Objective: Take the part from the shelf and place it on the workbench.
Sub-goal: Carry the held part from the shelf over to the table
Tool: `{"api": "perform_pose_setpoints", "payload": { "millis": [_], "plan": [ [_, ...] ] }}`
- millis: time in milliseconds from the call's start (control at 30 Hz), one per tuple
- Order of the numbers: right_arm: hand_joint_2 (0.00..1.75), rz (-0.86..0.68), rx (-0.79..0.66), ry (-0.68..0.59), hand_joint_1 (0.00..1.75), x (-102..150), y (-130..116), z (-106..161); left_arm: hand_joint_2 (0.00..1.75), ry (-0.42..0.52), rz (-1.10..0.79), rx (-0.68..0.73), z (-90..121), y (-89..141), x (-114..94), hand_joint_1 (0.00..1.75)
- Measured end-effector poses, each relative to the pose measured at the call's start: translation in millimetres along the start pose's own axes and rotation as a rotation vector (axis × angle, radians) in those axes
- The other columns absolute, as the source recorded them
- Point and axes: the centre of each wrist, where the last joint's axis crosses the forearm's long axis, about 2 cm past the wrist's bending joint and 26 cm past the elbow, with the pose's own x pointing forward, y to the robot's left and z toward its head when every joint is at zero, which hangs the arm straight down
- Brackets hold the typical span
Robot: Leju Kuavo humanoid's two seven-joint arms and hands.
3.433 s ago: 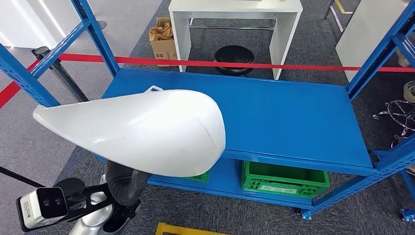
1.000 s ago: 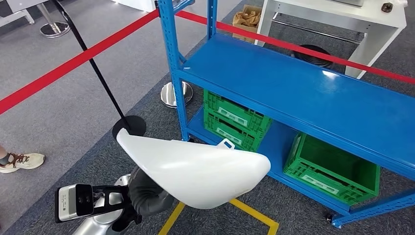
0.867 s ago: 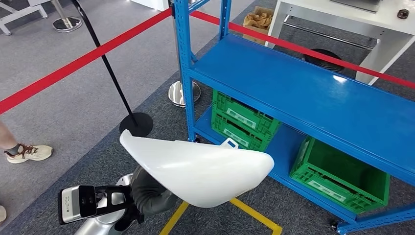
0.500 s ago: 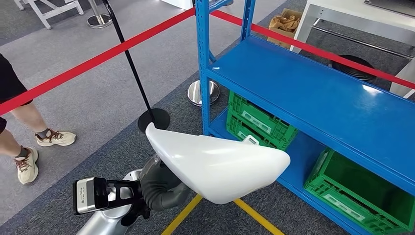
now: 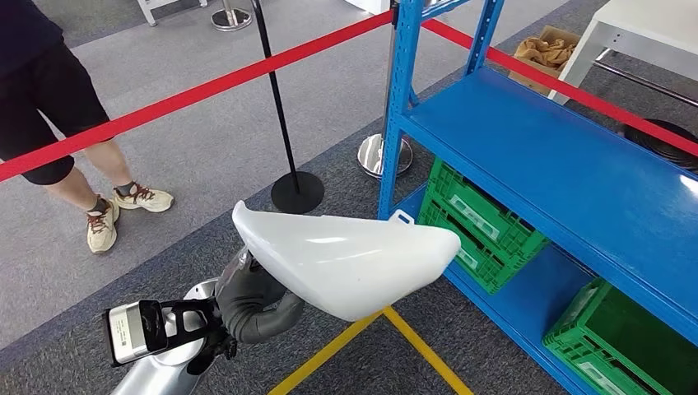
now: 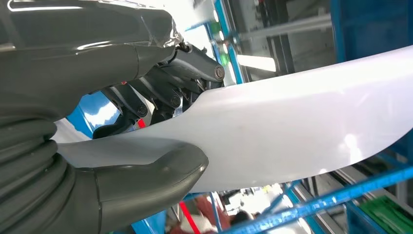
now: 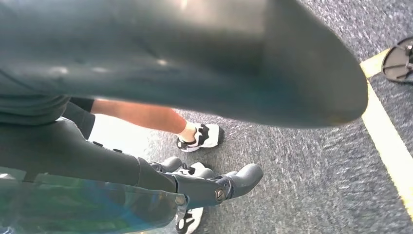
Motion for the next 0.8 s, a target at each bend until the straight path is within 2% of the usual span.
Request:
{"api": "perform_pose_setpoints", "payload": {
  "millis": [133, 400, 800],
  "plan": [
    [0.0, -0.004, -0.007, 0.015, 0.0, -2.7, -2.1, -0.2, 1.75, 0.005, -0.009, -0.002, 1.4, 2.1, 2.4, 1.75],
    [0.0, -0.059, -0.03, 0.137, 0.0, -13.3, -13.0, -0.4, 1.75, 0.035, 0.025, -0.026, 8.0, 1.0, 1.4, 1.75],
    [0.0, -0.088, -0.063, 0.153, 0.0, -22.4, -28.9, 0.6, 1.75, 0.055, 0.074, -0.04, 10.5, -3.3, -5.8, 1.75]
  ]
}}
